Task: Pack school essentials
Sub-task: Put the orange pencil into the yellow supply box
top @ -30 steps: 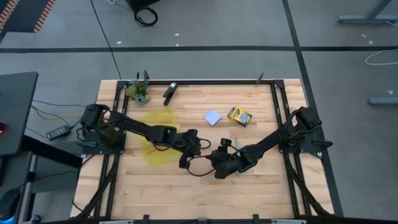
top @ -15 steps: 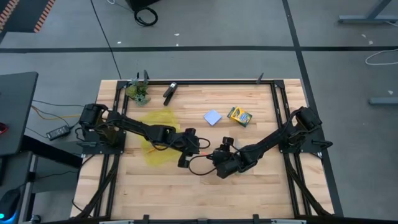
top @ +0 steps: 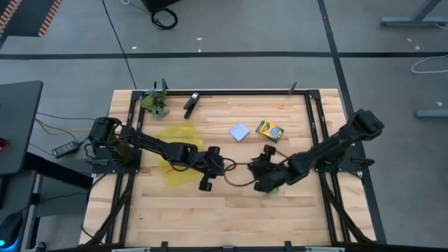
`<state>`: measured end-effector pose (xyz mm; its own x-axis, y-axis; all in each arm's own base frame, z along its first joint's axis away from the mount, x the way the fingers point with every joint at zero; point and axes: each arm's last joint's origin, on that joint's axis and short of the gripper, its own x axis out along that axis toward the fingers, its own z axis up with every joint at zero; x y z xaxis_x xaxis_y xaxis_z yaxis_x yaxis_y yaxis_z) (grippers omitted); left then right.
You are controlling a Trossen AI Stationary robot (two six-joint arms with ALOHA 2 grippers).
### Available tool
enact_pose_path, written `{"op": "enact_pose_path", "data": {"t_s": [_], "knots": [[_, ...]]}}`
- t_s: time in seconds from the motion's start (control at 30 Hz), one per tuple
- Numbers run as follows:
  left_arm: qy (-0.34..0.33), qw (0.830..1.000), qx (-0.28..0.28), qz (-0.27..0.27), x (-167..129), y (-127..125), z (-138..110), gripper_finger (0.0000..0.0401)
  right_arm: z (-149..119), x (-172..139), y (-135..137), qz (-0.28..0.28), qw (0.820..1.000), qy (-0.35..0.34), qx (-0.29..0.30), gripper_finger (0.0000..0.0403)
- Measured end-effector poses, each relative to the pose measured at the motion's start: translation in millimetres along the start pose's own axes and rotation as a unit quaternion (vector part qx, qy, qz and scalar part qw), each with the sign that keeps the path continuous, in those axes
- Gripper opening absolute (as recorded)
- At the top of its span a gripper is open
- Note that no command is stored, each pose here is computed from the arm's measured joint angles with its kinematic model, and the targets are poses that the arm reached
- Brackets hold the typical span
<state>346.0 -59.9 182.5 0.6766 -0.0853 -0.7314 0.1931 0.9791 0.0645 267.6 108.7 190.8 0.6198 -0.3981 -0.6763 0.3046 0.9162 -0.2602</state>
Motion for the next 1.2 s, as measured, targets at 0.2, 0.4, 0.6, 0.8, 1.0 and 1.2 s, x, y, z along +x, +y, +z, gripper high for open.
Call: {"op": "enact_pose_path", "data": {"t_s": [0.2,0.4,0.6,0.8,1.0,1.2], "knots": [[-0.006,1.000,-0.014,0.001,5.9,-0.9,-16.1,0.0015,-13.3,-21.2,-22.4,0.003,0.998,-0.042,0.043,0.0193],[-0.014,1.000,-0.027,0.004,0.7,-0.1,-23.2,0.0018,-25.9,-35.8,-39.2,-0.003,0.995,-0.070,0.066,0.0193],[-0.041,0.998,-0.029,0.033,-23.8,2.3,-24.0,0.0018,-38.0,-44.6,-54.6,-0.002,0.991,-0.085,0.101,0.0193],[-0.058,0.994,-0.061,0.069,-43.4,6.9,-38.1,0.0017,-44.8,-48.7,-60.3,-0.010,0.988,-0.101,0.115,0.0193],[-0.052,0.989,-0.103,0.093,-55.9,7.3,-63.9,0.0020,-42.1,-52.3,-63.2,-0.040,0.984,-0.125,0.124,0.0193],[-0.063,0.982,-0.142,0.106,-60.4,6.8,-80.7,0.0017,-42.7,-60.7,-67.3,-0.047,0.980,-0.144,0.129,0.0193]]}}
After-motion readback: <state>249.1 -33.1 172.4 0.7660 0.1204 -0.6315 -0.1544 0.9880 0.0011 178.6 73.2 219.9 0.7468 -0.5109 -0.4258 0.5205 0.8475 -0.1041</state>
